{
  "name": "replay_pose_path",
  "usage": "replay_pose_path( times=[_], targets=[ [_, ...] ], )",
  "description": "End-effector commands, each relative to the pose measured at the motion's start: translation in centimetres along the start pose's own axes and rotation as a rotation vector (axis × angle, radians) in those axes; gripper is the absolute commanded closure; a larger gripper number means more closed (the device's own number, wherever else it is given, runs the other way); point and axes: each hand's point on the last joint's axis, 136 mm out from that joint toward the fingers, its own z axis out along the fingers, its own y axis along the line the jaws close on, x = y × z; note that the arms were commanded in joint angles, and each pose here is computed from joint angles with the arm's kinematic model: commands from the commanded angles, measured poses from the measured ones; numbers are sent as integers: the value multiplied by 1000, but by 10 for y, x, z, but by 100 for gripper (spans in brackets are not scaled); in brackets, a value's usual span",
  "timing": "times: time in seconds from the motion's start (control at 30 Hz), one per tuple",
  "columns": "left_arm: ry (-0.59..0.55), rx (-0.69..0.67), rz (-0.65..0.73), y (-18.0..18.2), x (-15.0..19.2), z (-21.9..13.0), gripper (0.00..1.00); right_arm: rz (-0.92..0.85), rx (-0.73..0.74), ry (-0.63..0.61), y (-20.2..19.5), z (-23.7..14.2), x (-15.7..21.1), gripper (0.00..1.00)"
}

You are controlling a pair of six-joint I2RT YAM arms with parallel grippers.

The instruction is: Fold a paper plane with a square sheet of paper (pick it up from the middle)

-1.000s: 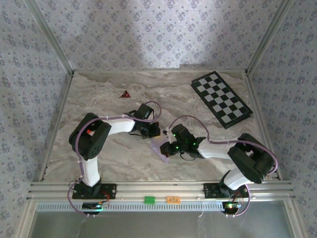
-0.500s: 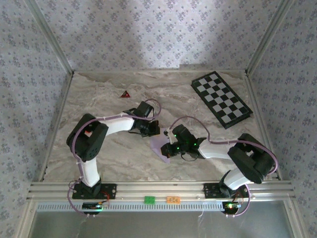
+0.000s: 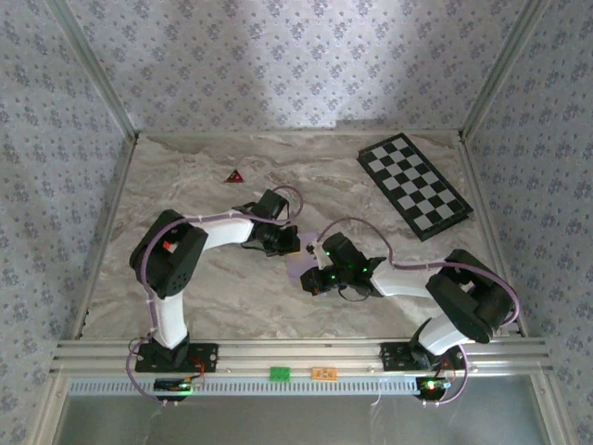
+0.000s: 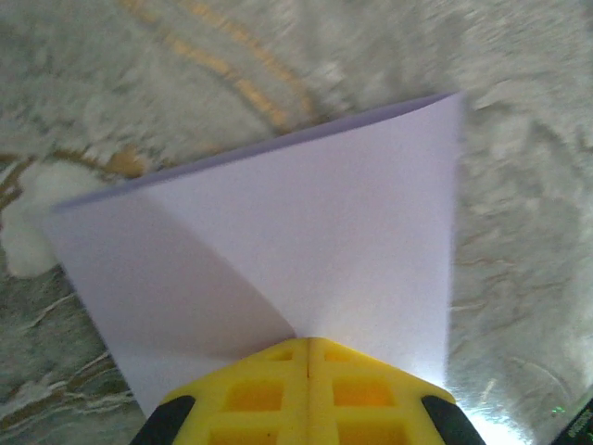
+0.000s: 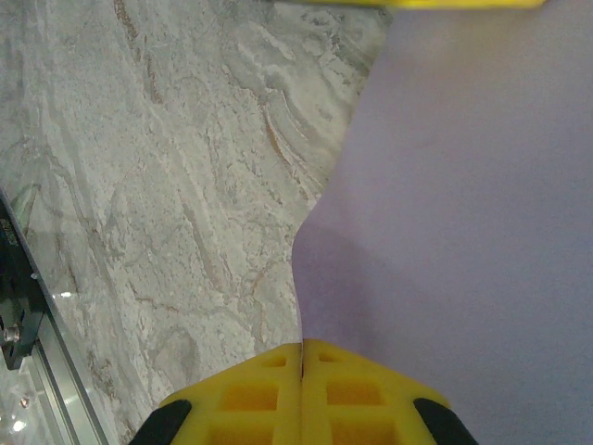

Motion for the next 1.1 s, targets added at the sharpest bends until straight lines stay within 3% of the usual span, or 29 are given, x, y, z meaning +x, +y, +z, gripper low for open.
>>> replay_pose_path(
  times=[0.0,1.07],
  targets=[
    [32,-29,-10,14,8,8,95,9,-17,-3,4,-2,-2,100],
    [77,-31,42,11,9,12,95,79,120,-60,-34,-16,-12,100]
  ],
)
